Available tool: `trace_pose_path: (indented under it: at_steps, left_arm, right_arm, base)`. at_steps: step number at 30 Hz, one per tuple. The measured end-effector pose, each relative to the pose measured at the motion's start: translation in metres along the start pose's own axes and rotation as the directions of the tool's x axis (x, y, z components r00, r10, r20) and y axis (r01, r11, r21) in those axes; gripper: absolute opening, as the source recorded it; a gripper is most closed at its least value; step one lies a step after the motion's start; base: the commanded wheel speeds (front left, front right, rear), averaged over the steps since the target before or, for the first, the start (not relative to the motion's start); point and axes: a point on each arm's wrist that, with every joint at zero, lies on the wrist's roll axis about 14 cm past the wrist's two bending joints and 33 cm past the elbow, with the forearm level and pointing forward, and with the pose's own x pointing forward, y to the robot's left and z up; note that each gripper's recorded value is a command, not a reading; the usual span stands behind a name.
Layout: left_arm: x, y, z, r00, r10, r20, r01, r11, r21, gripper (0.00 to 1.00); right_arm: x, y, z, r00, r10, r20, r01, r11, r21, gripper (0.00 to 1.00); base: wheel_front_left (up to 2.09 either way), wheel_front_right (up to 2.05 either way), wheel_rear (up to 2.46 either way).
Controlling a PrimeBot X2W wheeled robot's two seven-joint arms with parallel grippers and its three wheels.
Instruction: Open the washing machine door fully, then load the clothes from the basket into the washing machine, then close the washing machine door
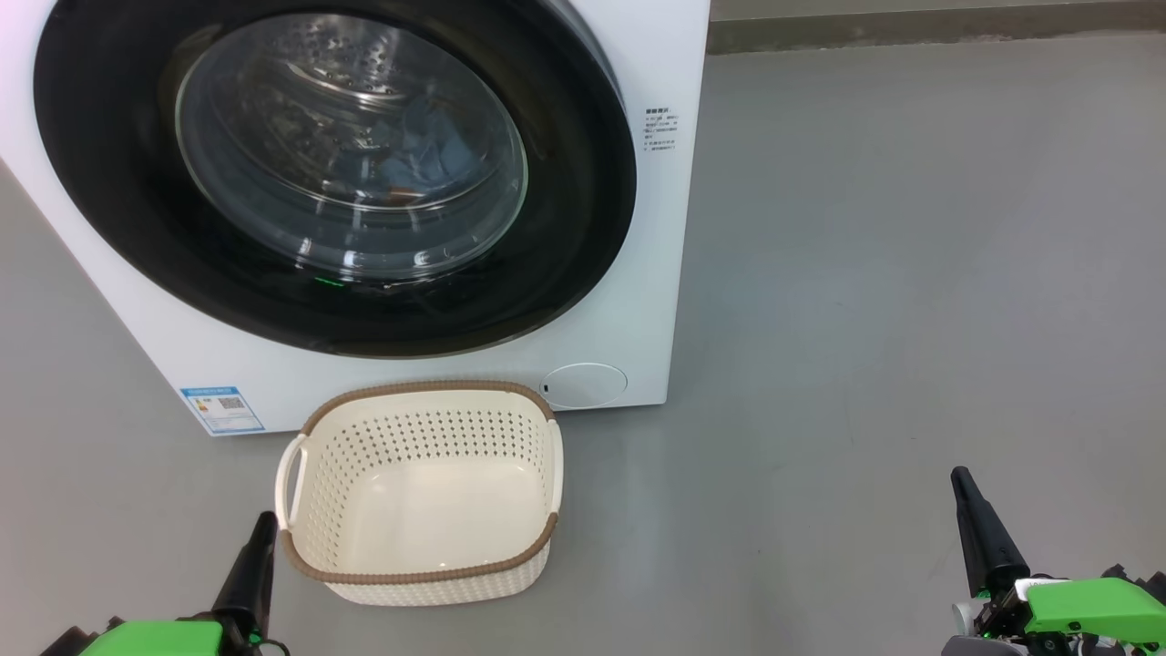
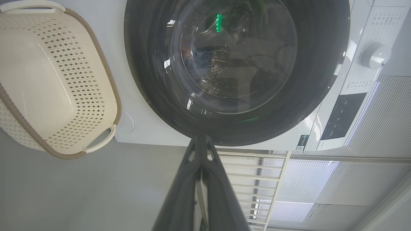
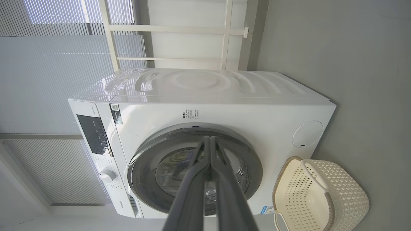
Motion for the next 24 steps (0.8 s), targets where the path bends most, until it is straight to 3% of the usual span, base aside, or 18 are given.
trace_pose_path:
  at_steps: [24]
  left_arm:
    - [-0.0001,0.0004,0.0003,1.0,0.001,0.001,-0.001,1.0,0.0,0.0]
  right_arm:
    - [0.0002,0.0004,0.001,1.0,0.001,0.004,-0.001,1.0,0.003,0.0]
  base:
    - [0.0,0.0,0.0]
